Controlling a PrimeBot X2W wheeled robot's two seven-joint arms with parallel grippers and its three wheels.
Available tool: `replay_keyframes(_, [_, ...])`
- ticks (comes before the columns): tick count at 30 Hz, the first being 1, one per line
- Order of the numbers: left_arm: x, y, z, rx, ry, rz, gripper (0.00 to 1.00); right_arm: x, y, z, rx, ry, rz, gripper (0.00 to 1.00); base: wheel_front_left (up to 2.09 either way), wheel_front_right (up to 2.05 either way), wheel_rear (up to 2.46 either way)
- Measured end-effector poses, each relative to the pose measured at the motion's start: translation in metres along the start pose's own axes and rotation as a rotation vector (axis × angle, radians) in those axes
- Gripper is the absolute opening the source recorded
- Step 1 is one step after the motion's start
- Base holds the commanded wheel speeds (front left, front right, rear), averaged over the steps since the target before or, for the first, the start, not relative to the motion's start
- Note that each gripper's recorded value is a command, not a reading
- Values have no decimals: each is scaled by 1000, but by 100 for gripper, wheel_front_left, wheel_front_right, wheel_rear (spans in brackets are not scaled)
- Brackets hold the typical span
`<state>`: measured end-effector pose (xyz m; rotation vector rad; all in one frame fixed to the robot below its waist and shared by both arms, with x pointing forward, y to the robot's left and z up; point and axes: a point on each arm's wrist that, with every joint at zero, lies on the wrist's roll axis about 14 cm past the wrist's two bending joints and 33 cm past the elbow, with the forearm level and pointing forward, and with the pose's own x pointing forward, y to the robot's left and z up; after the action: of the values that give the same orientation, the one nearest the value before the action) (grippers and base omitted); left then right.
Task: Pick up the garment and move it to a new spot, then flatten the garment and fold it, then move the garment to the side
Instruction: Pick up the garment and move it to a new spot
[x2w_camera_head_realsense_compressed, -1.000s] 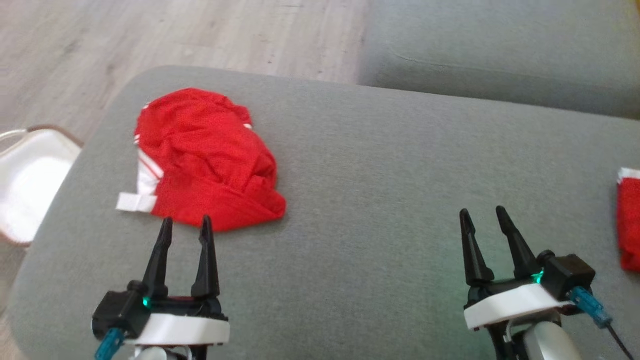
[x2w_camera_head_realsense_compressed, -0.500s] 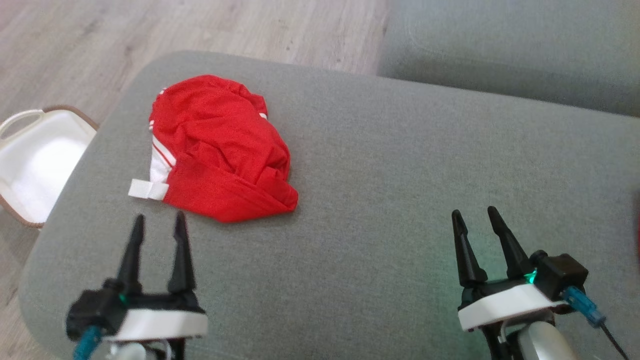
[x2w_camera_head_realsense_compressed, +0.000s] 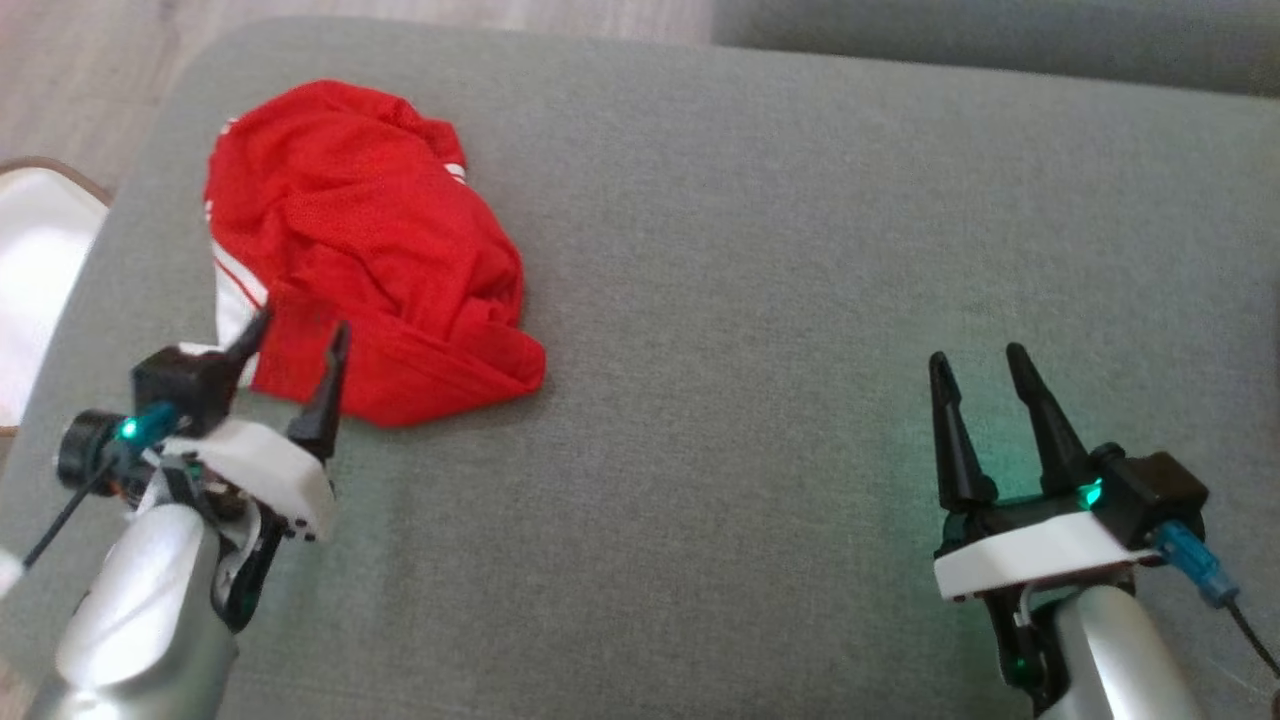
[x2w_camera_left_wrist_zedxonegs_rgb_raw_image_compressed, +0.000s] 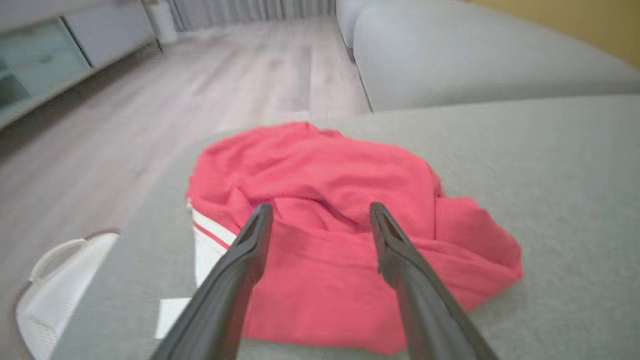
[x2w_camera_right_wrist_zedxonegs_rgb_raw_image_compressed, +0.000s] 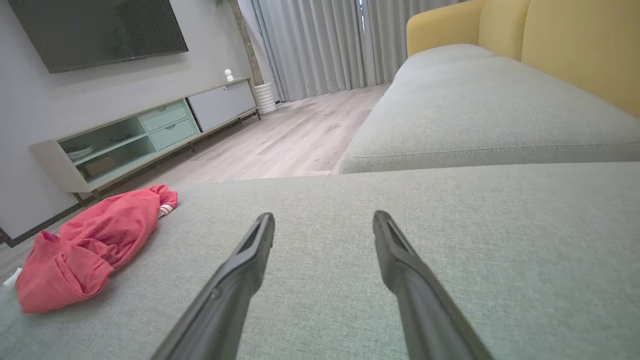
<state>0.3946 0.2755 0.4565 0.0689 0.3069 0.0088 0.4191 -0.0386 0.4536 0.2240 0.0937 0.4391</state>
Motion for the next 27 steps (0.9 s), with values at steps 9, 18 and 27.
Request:
replay_keyframes(9, [2,-19,-80,13,416,-157,100,6,-20,-7,5,10,-45,100,0,0,0])
replay_keyframes(18, [24,-12,-40,21,220,-176,0,3,-29,-3,-1,1,-72,100,0,0,0])
replay_keyframes(27, [27,-17,107,121,-344,-164,0,-4,-24,17,-13,-46,-68,100,0,0,0])
